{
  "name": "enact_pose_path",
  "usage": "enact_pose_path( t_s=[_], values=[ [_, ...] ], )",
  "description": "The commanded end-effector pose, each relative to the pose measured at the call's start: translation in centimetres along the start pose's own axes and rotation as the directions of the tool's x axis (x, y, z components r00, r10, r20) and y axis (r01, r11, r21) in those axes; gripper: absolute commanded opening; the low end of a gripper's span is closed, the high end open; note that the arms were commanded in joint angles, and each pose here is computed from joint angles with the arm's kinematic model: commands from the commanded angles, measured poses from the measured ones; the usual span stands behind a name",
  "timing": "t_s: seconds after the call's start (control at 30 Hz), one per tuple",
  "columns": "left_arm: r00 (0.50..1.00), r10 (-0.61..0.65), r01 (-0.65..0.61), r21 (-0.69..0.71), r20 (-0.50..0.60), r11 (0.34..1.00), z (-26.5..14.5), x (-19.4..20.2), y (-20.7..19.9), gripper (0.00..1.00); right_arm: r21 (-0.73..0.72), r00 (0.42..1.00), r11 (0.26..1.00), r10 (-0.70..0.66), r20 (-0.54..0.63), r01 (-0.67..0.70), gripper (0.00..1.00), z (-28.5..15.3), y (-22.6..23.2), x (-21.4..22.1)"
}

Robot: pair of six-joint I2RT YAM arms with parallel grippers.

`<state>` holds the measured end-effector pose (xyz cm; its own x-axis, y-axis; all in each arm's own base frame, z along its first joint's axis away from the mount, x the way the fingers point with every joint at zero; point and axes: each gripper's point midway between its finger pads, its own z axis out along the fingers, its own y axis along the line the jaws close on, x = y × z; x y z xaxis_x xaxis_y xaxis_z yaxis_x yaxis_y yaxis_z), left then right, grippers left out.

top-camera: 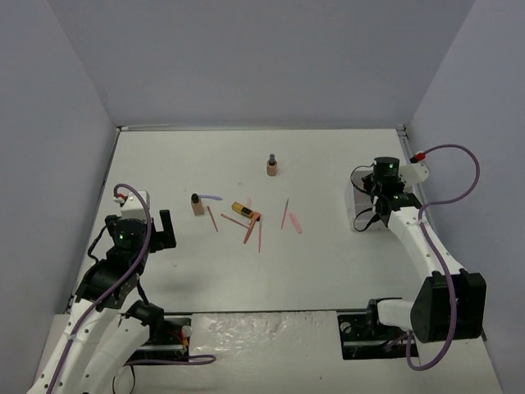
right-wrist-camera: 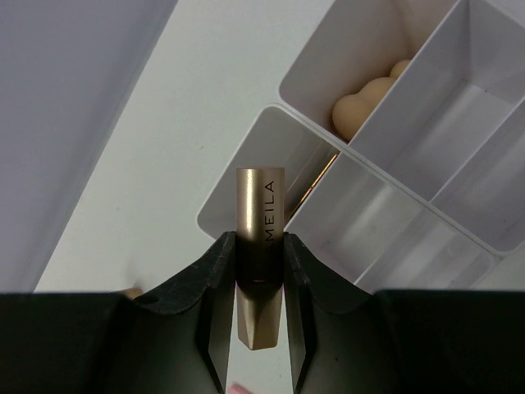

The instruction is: Organize the makeup

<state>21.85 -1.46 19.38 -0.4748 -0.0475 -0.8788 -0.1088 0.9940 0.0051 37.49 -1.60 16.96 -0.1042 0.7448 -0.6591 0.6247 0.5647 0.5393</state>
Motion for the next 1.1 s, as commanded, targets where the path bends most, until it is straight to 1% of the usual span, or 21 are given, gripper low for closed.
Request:
enact_pose_path(
  t_s=[0.0,0.1,0.17,0.4,0.83,0.93,1.07],
  values=[
    [0.996,-0.042,0.042,0.007,0.072,0.999,-0.1,-2.4,-0.2,0.97,0.0,0.987,0.99,0.137,0.087,-0.138,0.0,1.0,1.6,-2.5],
    [0.996,-0.042,0.042,0.007,0.073,0.999,-0.1,-2.4,-0.2,0.97,0.007,0.985,0.988,0.152,0.082,-0.153,0.01,1.9,2.0,-2.5],
    [0.996,-0.044,0.043,0.007,0.075,0.999,-0.2,-2.5,-0.2,0.97,0.002,0.983,0.987,0.161,0.087,-0.161,0.04,2.0,2.4,-2.8],
    [0.996,-0.045,0.045,0.002,0.076,0.999,-0.2,-2.5,-0.1,0.97,0.017,0.981,0.983,0.181,0.075,-0.183,0.1,3.1,2.4,-2.4],
    [0.996,-0.046,0.046,0.0,0.077,0.999,-0.2,-2.5,-0.1,0.97,0.031,0.974,0.975,0.218,0.057,-0.22,0.38,3.8,1.8,-1.5],
    [0.996,-0.046,0.046,0.001,0.078,0.999,-0.2,-2.5,-0.1,0.97,0.024,0.976,0.977,0.213,0.05,-0.214,0.45,3.7,1.9,-1.5],
    [0.996,-0.047,0.047,0.002,0.077,0.999,-0.2,-2.5,-0.1,0.97,-0.02,0.984,0.984,0.177,0.027,-0.177,0.52,3.2,3.2,-1.8]
  ],
)
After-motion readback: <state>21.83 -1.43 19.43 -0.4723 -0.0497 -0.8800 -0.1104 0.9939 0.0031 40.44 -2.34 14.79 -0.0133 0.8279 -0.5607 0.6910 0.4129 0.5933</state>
